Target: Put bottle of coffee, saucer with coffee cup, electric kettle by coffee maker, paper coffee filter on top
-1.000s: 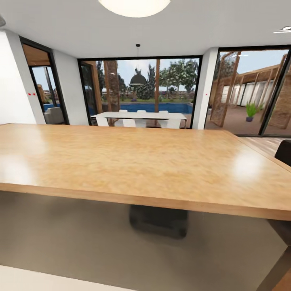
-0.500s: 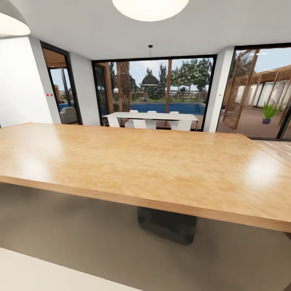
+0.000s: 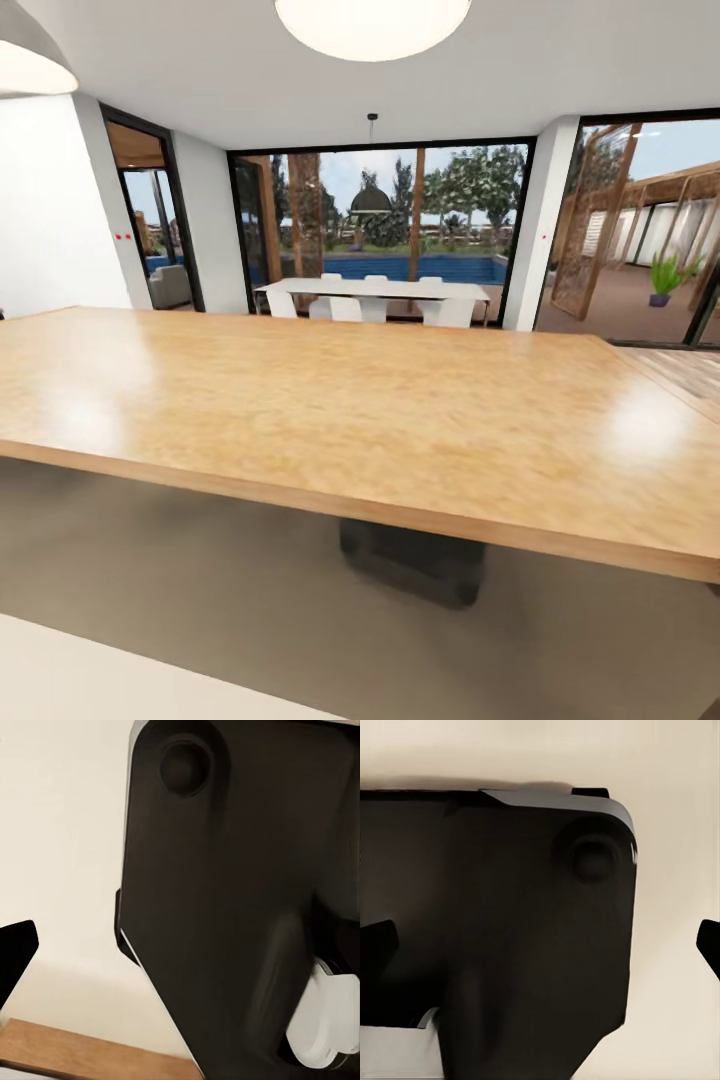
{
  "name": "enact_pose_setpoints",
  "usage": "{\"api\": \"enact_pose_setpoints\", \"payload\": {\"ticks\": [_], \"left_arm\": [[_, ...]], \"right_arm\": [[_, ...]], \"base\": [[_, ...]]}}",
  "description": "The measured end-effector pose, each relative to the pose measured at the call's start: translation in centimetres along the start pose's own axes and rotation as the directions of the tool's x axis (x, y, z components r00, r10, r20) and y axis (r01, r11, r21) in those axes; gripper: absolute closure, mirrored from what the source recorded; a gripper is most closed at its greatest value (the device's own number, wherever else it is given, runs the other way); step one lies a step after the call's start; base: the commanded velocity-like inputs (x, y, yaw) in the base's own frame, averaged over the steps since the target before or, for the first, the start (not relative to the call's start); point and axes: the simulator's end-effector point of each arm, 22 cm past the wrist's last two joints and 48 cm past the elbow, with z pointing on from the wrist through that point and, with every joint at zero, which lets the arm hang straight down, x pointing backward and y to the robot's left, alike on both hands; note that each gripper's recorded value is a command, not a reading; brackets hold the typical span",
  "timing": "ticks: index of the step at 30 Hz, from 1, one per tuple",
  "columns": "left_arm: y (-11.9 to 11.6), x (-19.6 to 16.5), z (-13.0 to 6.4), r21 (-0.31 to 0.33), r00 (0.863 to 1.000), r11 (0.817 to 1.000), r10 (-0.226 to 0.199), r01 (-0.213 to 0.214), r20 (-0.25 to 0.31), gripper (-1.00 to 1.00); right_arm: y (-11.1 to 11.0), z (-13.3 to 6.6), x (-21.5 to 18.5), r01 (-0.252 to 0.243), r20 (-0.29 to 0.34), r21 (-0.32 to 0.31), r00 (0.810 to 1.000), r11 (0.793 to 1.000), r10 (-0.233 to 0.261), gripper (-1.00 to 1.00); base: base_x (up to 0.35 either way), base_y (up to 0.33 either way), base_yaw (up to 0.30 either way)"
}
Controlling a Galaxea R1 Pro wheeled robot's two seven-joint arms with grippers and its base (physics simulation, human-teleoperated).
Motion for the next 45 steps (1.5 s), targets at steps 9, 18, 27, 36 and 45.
{"api": "enact_pose_setpoints", "payload": {"ticks": [9, 18, 27, 36, 45], "left_arm": [[0.1, 0.3, -1.1, -0.001, 1.0, 1.0, 0.002, -0.002, -0.001, -1.0], [0.5, 0.5, -2.2, -0.005, 1.0, 1.0, -0.024, 0.024, 0.0, -1.0], [0.6, 0.4, -3.2, -0.006, 0.999, 0.999, -0.035, 0.035, 0.016, -1.0], [0.6, 0.6, -4.1, -0.006, 0.999, 0.999, -0.036, 0.036, 0.018, -1.0], [0.7, 0.9, -5.0, -0.007, 0.999, 0.999, -0.038, 0.038, 0.018, -1.0]], "right_arm": [[0.2, -1.1, 0.0, -0.004, 0.001, -0.002, 1.0, 1.0, 0.004, -1.0], [0.6, -2.2, 0.4, -0.008, -0.007, -0.008, 1.0, 1.0, 0.008, -1.0], [1.3, -3.3, 0.5, -0.009, -0.006, -0.017, 1.0, 1.0, 0.009, -1.0], [1.5, -4.2, 0.6, -0.009, -0.006, -0.02, 1.0, 1.0, 0.009, -1.0], [1.5, -5.1, 0.8, -0.001, -0.005, -0.023, 1.0, 1.0, 0.001, -1.0]], "base": [[0.0, 0.0, 0.0], [0.0, 0.0, 0.0], [0.0, 0.0, 0.166], [0.0, 0.0, 0.278], [0.0, 0.0, 0.283]]}}
